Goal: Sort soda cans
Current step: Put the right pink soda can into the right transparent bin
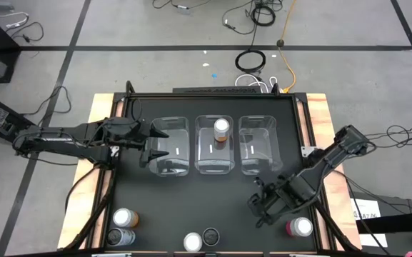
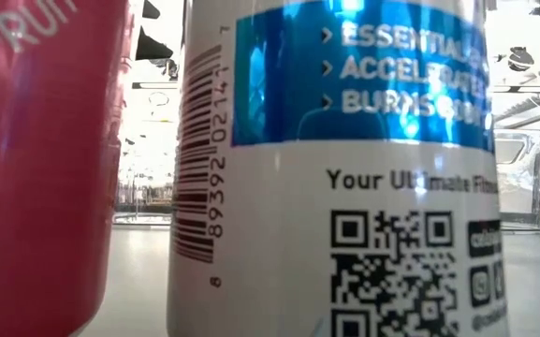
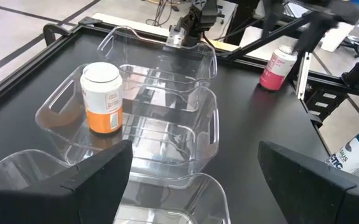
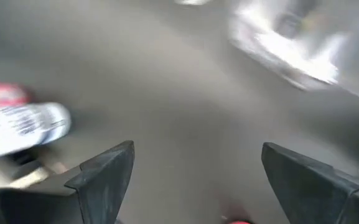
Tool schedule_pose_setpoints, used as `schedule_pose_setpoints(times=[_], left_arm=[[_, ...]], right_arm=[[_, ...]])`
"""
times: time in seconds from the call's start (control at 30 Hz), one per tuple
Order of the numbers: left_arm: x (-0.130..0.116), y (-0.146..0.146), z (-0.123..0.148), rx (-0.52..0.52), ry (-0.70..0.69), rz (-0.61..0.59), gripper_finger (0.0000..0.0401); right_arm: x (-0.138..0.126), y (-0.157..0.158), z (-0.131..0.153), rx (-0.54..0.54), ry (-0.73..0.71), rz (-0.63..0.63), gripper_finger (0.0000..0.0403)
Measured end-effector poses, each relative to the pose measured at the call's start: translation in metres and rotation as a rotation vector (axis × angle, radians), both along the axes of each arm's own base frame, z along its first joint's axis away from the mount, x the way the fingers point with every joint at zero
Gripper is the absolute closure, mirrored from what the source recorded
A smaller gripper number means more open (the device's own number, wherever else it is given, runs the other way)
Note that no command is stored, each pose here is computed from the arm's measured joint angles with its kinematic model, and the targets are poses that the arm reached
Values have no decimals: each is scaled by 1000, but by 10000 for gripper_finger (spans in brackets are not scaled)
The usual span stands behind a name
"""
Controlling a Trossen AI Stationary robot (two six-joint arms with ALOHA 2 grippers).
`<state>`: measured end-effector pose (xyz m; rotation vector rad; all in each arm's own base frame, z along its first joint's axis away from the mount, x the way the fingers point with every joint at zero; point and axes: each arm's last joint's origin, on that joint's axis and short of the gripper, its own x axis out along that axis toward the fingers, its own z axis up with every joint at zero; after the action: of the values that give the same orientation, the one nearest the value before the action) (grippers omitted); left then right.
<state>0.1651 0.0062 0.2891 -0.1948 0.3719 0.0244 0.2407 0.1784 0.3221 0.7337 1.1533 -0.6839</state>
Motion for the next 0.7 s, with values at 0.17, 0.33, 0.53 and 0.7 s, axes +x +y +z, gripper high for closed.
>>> schedule_pose_setpoints(times=[0.17, 0.33, 0.53, 0.7], left_arm=[[0, 0, 0, 1, 0, 2, 47], [0, 0, 0, 1, 0, 4, 47], [0, 0, 0, 1, -1, 5, 47], [0, 0, 0, 0, -3, 4, 47]], right_arm=[[22, 3, 3, 1, -144, 242, 58], [33, 5, -2, -57, -153, 452, 58], [31, 4, -9, -63, -62, 555, 58], [26, 7, -10, -66, -32, 591, 58]])
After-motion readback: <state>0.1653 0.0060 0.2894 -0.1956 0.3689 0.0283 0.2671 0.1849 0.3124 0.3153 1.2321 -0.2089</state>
